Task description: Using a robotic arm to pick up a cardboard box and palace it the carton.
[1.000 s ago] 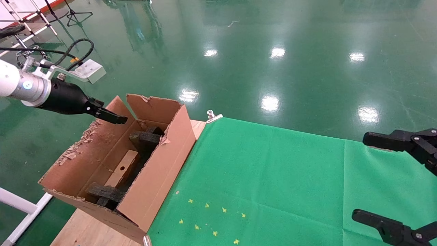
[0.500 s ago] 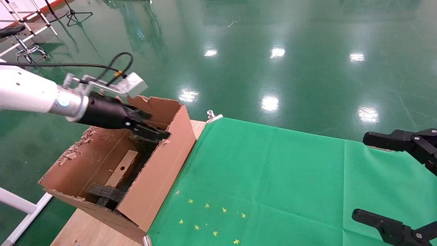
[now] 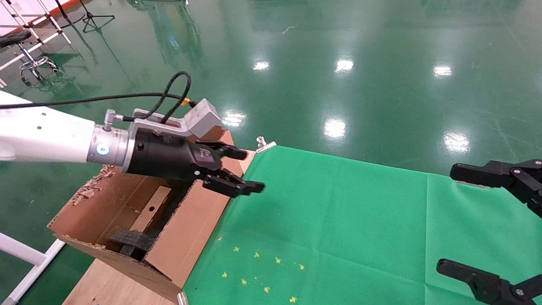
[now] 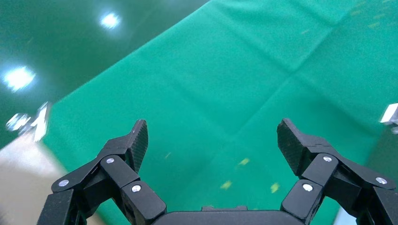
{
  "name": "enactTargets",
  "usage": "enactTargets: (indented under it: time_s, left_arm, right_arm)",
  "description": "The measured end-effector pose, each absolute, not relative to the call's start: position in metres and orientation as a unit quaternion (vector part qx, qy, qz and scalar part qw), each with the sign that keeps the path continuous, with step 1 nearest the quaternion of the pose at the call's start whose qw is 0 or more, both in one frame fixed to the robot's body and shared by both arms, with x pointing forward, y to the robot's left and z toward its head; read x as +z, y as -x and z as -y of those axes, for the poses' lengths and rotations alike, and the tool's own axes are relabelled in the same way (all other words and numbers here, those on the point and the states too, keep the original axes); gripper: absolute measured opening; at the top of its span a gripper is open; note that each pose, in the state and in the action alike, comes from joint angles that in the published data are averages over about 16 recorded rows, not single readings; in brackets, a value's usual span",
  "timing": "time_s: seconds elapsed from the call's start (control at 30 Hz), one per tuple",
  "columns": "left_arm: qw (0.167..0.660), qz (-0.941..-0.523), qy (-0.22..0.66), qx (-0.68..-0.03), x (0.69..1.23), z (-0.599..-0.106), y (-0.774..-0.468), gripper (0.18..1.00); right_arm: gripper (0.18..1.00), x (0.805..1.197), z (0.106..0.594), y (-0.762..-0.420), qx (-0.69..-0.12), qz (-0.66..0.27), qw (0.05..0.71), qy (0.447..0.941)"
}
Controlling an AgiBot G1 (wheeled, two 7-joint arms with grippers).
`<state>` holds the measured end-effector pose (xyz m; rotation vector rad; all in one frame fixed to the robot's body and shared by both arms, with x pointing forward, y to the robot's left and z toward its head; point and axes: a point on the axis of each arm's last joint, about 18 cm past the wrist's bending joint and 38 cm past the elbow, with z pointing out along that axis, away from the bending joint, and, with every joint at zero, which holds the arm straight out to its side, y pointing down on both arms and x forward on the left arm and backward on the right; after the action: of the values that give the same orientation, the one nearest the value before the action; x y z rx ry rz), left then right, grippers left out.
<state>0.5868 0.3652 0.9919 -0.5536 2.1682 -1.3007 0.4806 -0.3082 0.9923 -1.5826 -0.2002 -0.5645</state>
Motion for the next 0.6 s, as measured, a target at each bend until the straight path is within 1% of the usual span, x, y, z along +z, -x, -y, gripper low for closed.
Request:
enactTargets:
  time_s: [0.3, 0.6]
  left_arm:
    - [0.251, -0.794, 0.117, -0.542, 0.989, -0.335, -0.563, 1.001]
    - [0.239, -0.768, 0.031, -0.594, 0.989, -0.314, -0.533, 1.001]
  right_arm:
    - [1.001, 0.992, 0.308, -0.481, -0.250, 0.089, 0.663, 0.700]
    - [1.001, 0.992, 0.308, -0.481, -0.250, 0.089, 0.663, 0.700]
